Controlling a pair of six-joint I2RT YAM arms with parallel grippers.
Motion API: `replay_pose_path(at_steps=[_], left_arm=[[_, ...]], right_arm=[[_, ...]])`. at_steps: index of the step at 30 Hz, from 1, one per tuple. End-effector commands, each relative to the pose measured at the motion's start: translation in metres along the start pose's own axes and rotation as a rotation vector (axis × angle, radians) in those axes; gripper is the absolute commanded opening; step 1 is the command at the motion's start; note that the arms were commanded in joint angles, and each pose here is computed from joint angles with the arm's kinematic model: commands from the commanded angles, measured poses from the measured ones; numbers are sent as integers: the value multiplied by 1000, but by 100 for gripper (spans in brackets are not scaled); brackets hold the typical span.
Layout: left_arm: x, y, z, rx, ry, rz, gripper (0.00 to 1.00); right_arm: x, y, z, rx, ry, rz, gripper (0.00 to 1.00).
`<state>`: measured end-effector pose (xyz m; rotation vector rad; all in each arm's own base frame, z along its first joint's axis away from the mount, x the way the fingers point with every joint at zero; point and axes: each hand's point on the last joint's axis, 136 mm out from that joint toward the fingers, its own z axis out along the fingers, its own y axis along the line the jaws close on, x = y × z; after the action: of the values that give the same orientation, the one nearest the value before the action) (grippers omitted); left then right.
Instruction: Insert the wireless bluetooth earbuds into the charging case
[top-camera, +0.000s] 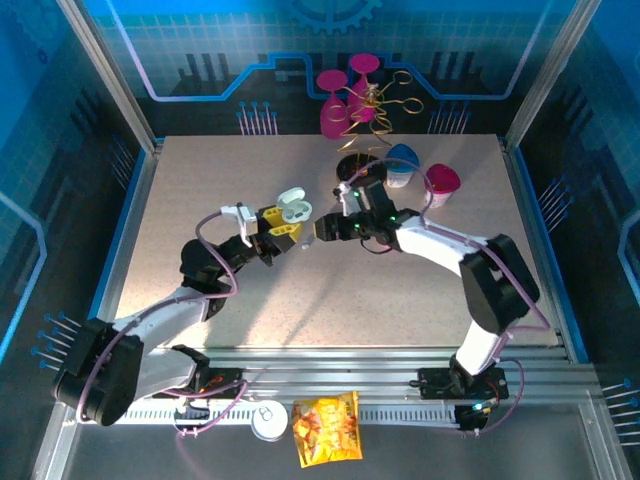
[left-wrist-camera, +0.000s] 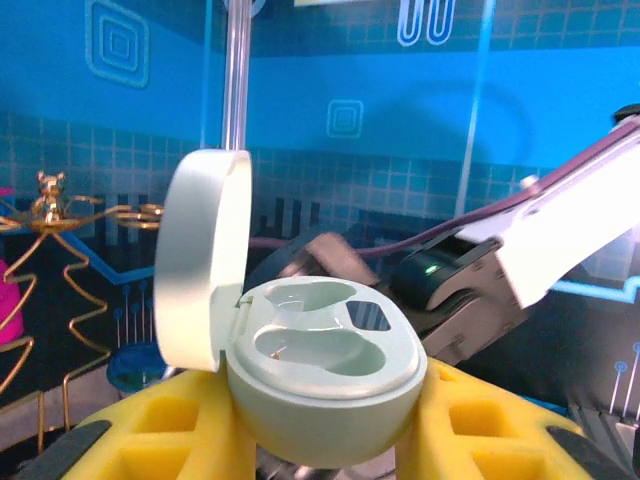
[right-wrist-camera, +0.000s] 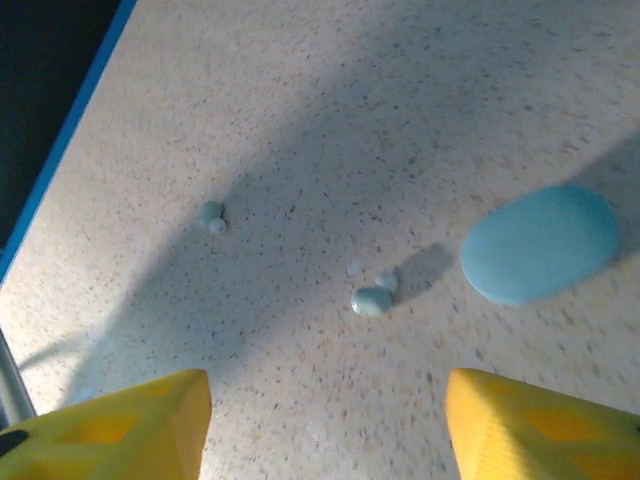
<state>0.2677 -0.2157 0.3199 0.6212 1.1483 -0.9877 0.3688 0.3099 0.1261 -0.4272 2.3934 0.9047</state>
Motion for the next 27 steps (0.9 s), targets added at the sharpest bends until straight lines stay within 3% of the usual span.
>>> replay_pose_path(at_steps=[1,9,14,27], left_arm=[[-5,-1,-6,-18,-6,32,18],[-9,-5,-10,-27,-2,45,19],[-6,-4,-8,-17,2,35,19],[0,-2,-9,-21,14,20,19]], right_arm=[[7,9,27,-2,92,-66,58],[13,17,71,94,243,-253,55],[23,9,87,95,335,-317,59],[54,-12,105,112,466,-300,62]])
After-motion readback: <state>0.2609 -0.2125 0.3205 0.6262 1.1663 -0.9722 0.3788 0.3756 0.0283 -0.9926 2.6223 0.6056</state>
